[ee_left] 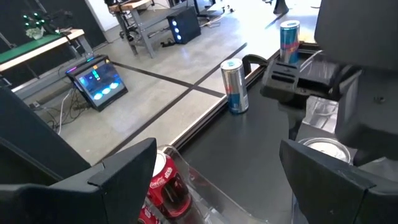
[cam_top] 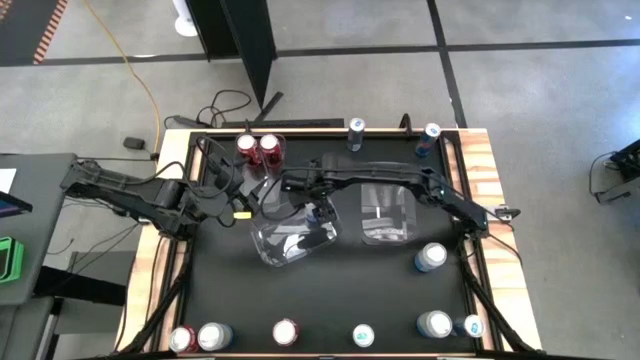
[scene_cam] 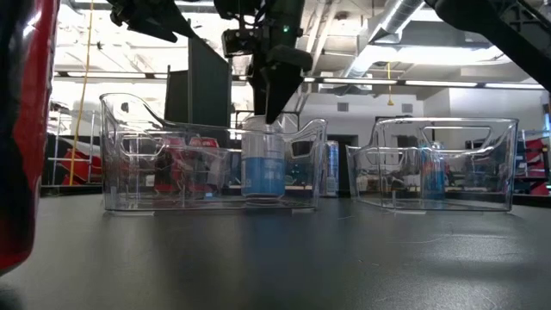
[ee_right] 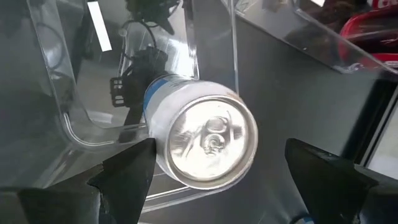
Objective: Sort soda cans
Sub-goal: Put the top white blue soda can into the middle transparent bin, then put the top left blue soda can into the right transparent bin
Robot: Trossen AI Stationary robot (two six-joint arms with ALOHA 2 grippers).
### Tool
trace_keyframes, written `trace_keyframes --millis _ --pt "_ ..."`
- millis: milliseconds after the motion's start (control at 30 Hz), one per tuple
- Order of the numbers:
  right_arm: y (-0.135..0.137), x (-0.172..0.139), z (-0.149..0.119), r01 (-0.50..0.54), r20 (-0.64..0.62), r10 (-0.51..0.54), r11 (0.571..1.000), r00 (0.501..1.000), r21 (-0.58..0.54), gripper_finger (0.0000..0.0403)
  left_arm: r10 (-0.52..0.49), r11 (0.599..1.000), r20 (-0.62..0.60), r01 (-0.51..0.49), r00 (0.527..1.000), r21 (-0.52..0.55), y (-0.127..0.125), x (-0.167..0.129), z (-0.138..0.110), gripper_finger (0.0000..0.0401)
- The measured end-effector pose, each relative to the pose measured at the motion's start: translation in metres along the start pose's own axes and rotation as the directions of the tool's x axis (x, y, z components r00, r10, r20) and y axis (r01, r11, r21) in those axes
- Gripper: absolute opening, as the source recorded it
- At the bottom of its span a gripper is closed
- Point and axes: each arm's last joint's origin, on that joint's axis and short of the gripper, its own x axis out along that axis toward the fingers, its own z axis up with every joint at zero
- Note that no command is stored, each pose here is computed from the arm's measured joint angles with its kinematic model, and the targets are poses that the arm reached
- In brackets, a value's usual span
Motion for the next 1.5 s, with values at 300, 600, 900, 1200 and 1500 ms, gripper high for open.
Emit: trace_keyframes --millis 300,600,900,1200,1500 --pt "0.001 -0.001 -0.003 -0.014 -0.030 0.014 1.000 0.999 -0.003 0.0373 0.001 1.000 -0.003 -0.001 1.000 0.001 0.000 0.000 0.000 0.0335" --pt "-0.002 -0.031 -0.010 0.016 0.033 -0.016 1.000 0.999 -0.007 0.0372 0.001 1.000 -0.003 -0.001 1.000 0.002 0.000 0.000 -0.001 0.0335" --pt "-0.059 -0.089 -0.058 0.102 0.140 -0.132 0.975 0.981 0.199 0.0369 0.002 1.000 -0.005 -0.001 1.000 0.005 -0.001 0.001 -0.001 0.0335" --pt "-0.152 -0.087 -0.148 0.053 0.115 -0.139 0.831 0.983 0.554 0.0366 0.002 1.000 -0.005 -0.002 1.000 0.005 -0.001 0.001 -0.001 0.0335" --pt "-0.203 -0.038 -0.203 -0.001 0.055 -0.055 0.700 0.997 0.714 0.0366 0.001 1.000 -0.005 -0.001 1.000 0.005 -0.001 0.001 -0.001 0.0335"
